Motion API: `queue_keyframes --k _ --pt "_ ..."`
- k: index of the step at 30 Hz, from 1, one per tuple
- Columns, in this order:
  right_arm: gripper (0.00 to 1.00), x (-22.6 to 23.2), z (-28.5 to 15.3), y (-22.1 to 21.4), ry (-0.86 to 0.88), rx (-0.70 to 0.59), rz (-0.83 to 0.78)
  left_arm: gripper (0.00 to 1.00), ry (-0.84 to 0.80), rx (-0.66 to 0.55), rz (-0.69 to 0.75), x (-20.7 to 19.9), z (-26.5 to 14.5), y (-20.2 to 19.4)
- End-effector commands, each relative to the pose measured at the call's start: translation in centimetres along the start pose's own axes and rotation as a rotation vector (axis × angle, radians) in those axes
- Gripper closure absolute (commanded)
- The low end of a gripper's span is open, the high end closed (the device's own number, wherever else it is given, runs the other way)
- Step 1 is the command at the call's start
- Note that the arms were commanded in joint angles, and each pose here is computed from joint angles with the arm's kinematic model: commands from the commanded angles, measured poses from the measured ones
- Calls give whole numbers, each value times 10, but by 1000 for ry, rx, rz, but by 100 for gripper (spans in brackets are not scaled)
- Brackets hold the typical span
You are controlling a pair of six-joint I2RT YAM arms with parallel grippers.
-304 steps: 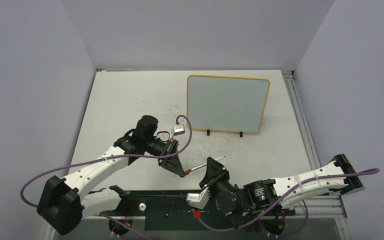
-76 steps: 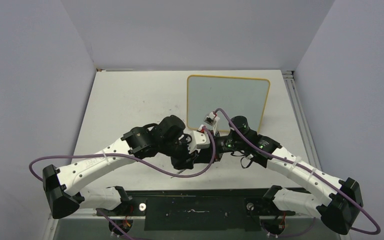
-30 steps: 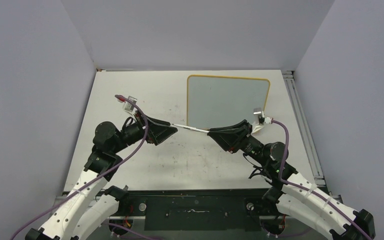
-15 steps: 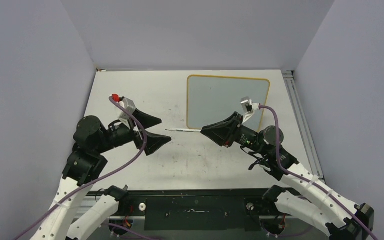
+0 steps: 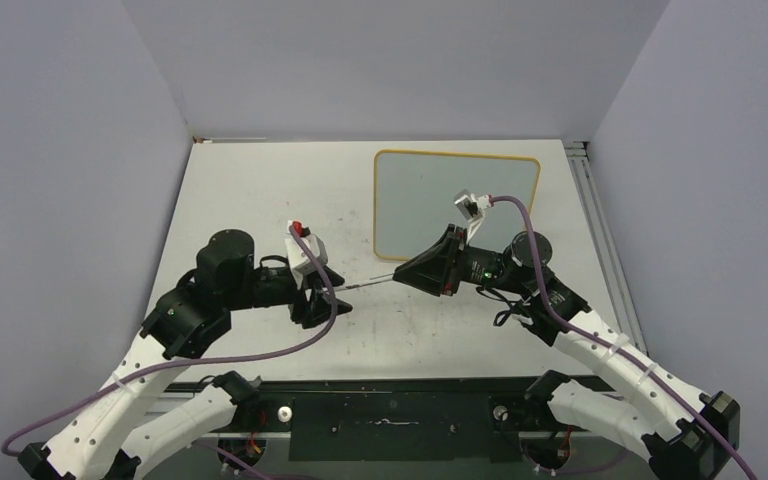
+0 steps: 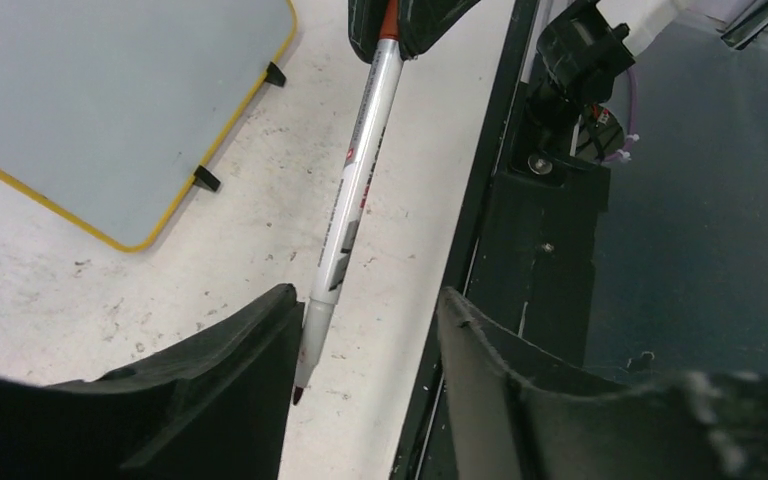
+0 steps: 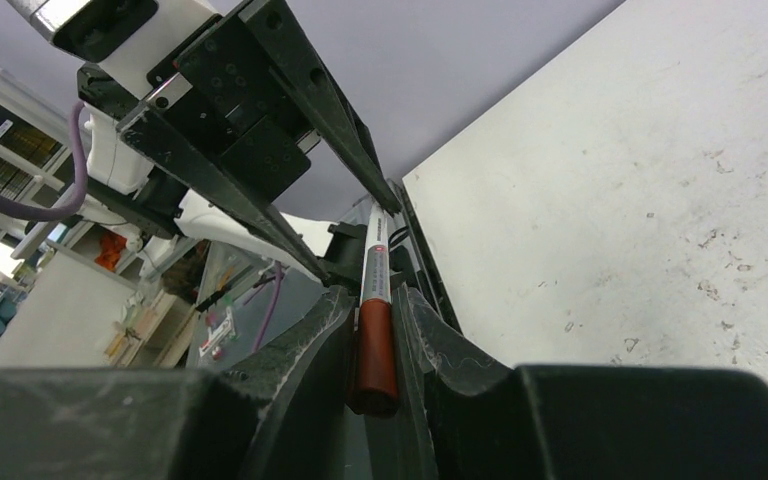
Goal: Write a sentence on the whiteboard
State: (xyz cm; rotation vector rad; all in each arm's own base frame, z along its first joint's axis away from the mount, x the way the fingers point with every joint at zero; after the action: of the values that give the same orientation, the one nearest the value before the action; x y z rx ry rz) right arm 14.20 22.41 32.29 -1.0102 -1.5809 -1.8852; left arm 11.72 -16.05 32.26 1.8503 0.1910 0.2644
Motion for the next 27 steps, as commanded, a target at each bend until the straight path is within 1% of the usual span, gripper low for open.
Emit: queue_keyframes --k 1,8,10,11,12,15,17,18,19,20,23,25,27 --pt "95 20 0 11 72 3 -47 54 -20 17 55 2 5 5" --pt "95 19 0 10 69 31 -43 75 -55 18 60 -1 10 4" --pt "95 18 0 9 67 37 -40 84 -70 20 63 -3 11 3" --pt "94 18 0 9 66 41 -36 92 -80 22 64 -4 12 2" --pt "92 17 1 9 65 44 -33 99 -90 21 65 -6 12 2" --pt "75 16 2 8 64 45 -21 100 -112 14 70 -9 13 3" --pt "57 16 2 7 80 39 -8 100 -119 13 73 -10 13 2" --pt "51 17 2 6 91 34 -1 100 -121 12 73 -10 14 2" --pt "48 16 2 5 96 31 6 100 -124 12 71 -11 15 1" --pt "44 16 2 4 105 26 11 100 -128 7 70 -11 15 2" --pt "40 15 2 0 127 19 34 100 -146 -2 66 -12 18 1" --pt "40 15 4 -3 142 25 44 100 -157 2 67 -13 20 1" --pt "43 15 8 -7 147 47 53 100 -167 8 68 -13 23 1"
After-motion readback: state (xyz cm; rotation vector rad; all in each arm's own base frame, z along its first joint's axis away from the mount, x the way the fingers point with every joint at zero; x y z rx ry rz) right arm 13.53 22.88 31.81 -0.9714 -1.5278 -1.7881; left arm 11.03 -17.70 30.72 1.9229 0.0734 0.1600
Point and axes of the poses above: each gripper's point midway between its finger pads, its own z axis out along the fingers, its own x axis along the line the jaws close on, y = z × x, the point moved 7 cm from there along -z, back along the fingers, and after that the axes turned 13 degrees about z, right-handed, at the moved point
